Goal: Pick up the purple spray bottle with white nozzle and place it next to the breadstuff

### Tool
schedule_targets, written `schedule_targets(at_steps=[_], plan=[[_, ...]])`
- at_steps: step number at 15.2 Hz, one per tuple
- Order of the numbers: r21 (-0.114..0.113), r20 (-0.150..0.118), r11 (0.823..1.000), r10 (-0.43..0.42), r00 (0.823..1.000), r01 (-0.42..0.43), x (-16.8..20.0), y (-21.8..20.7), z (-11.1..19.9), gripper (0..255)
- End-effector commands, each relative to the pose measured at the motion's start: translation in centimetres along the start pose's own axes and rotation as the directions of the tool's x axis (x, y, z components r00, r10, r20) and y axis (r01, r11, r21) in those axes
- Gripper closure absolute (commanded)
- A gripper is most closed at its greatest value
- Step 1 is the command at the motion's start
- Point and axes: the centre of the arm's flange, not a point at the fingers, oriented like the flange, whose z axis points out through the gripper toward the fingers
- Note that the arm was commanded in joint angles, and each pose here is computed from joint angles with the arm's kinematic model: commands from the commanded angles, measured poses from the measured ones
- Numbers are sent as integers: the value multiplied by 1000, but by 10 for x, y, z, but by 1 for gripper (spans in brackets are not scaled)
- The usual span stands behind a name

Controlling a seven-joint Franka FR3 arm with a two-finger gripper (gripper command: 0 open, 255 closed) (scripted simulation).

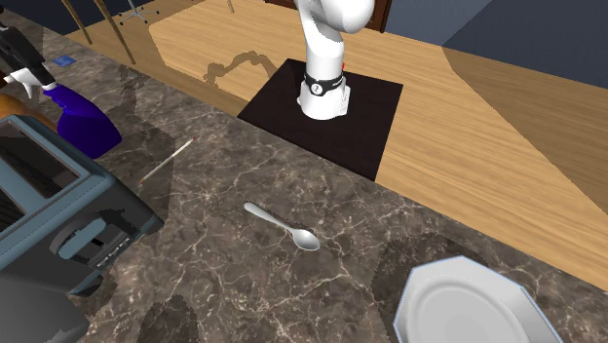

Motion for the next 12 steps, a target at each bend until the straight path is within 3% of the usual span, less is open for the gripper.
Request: schedule_targets(at_steps=[1, 5, 12], plan=[[0, 0, 1000, 0, 1000, 0, 0, 0, 0, 0], [0, 0, 1000, 0, 1000, 0, 0, 0, -50, 0], [0, 0, 1000, 0, 1000, 0, 0, 0, -50, 0]])
